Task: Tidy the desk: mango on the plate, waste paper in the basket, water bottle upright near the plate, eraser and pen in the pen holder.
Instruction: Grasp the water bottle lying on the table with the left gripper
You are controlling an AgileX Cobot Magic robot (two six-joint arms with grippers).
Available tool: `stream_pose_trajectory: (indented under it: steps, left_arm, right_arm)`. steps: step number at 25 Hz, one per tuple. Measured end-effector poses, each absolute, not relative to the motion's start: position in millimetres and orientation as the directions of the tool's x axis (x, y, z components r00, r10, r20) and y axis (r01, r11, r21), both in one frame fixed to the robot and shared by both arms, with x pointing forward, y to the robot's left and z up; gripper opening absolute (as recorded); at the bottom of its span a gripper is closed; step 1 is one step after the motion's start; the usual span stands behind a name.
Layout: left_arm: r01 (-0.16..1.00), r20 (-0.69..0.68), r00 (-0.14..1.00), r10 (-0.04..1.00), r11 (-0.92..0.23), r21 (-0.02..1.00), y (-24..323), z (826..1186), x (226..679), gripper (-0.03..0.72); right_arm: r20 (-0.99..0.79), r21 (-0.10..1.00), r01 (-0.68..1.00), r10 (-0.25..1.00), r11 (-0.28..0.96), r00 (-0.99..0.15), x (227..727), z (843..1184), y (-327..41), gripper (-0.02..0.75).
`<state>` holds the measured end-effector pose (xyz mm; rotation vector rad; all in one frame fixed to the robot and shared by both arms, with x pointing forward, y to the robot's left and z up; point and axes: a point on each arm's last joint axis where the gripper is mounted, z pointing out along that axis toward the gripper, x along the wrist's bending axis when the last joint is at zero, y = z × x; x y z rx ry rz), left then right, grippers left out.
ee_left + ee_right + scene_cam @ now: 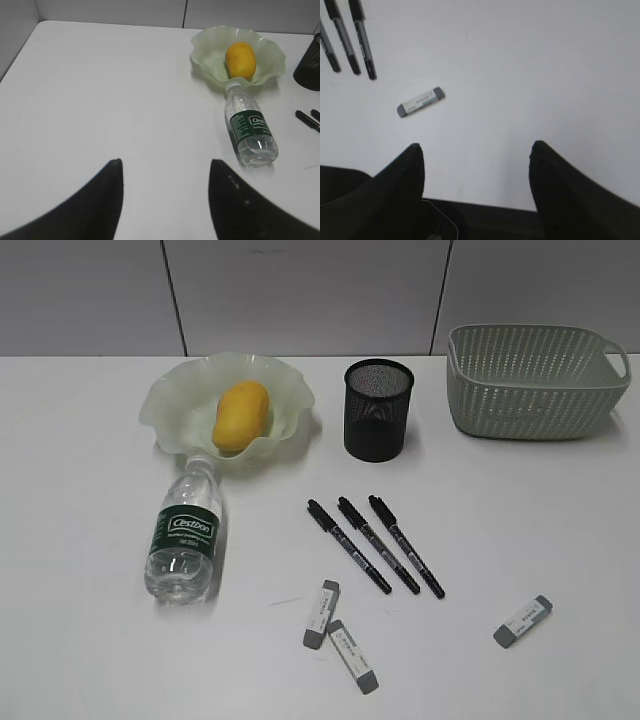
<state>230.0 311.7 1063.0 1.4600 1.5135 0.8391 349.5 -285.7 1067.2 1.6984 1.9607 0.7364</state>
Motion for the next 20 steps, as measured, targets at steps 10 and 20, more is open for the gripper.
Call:
stream_pose_trajectory:
  steps: [10,20]
  left_arm:
    - [0.547,-0.119,0.122,0.985,0.033,0.836,292.2,1079.2,284.5,0.398]
    - [0.760,-0.153,0.255,0.955,-0.100,0.642,231.6,1054.5,452.1,0.505]
  right_arm:
    - [-0.042,0.891,0.442,0.989,0.102,-0.144,231.5,1060.3,-293.9,0.517]
    - [-0.024,0.906,0.417,0.990,0.080,-0.138,231.8,1056.6,-293.4,0.474]
